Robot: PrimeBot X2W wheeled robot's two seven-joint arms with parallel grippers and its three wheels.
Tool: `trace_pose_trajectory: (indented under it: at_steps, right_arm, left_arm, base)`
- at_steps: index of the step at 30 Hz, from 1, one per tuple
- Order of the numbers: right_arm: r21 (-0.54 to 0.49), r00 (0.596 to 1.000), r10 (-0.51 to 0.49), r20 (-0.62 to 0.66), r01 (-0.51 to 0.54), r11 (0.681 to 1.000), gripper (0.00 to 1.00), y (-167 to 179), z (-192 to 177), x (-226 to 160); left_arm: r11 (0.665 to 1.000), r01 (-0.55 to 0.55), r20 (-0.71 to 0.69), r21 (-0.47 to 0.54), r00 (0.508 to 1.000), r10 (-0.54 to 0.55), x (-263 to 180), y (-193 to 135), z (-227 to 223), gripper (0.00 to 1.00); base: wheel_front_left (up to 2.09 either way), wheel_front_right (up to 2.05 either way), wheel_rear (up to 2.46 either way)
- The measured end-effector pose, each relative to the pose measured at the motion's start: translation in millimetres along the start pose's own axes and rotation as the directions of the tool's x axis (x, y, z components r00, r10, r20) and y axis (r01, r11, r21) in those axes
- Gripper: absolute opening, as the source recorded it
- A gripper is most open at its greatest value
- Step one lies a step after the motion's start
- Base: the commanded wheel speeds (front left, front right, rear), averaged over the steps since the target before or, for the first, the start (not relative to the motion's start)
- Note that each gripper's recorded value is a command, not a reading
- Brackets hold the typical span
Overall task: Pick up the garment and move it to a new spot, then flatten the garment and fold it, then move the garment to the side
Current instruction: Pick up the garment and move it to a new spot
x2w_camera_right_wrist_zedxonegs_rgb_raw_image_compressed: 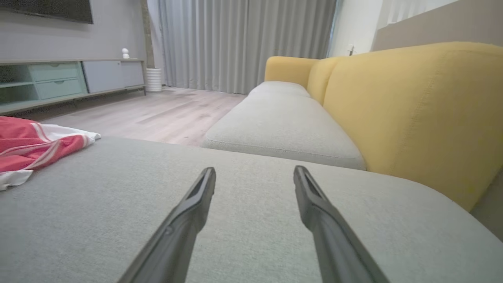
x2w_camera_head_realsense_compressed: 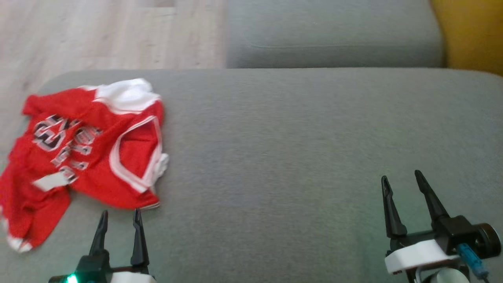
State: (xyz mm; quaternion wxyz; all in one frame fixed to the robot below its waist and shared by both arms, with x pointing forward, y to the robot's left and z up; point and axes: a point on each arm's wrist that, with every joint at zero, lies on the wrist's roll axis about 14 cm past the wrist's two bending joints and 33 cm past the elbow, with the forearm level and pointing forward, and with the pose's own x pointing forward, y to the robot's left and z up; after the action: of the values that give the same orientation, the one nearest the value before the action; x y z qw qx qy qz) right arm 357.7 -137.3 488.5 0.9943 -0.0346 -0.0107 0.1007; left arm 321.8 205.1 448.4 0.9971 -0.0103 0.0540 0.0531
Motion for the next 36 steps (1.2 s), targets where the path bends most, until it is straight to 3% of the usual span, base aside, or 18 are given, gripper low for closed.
trace_pose_trajectory:
  at_steps: [6, 13, 20, 26, 31, 36]
  right_arm:
    - [0.02, 0.991, 0.133, 0.015, -0.134, 0.991, 1.0, 41.9, 4.4, 18.5]
    - [0.035, 0.956, 0.292, 0.027, -0.293, 0.956, 1.0, 94.9, 8.5, 30.8]
    - [0.049, 0.939, 0.342, 0.024, -0.343, 0.938, 1.0, 112.6, 6.8, 33.2]
    - [0.054, 0.94, 0.342, 0.019, -0.342, 0.938, 1.0, 112.2, 1.4, 47.5]
    - [0.042, 0.941, 0.334, 0.054, -0.336, 0.941, 1.0, 108.6, 4.4, 83.6]
    - [0.048, 0.95, 0.31, 0.033, -0.312, 0.949, 1.0, 97.3, -15.2, 107.7]
  left_arm:
    - [0.992, -0.122, 0.008, -0.014, 0.992, 0.122, -24.3, 36.7, -0.5, 1.0]
    - [0.961, -0.276, -0.018, -0.028, 0.961, 0.275, -66.3, 80.1, -13.1, 1.0]
    - [0.949, -0.309, -0.028, -0.055, 0.951, 0.308, -74.6, 89.1, -15.8, 1.0]
    - [0.968, -0.237, 0.01, -0.081, 0.971, 0.239, -37.5, 77.8, 2.4, 1.0]
    - [0.986, -0.149, 0.107, -0.07, 0.982, 0.156, 38.6, 77.2, 47.1, 1.0]
    - [0.994, -0.109, 0.051, -0.014, 0.993, 0.109, 107.4, 90.3, 60.2, 1.0]
  base:
    - [0.0, 0.0, 0.0]
    - [0.0, 0.0, 0.0]
    - [0.0, 0.0, 0.0]
    - [0.0, 0.0, 0.0]
    - [0.0, 0.0, 0.0]
    - [0.0, 0.0, 0.0]
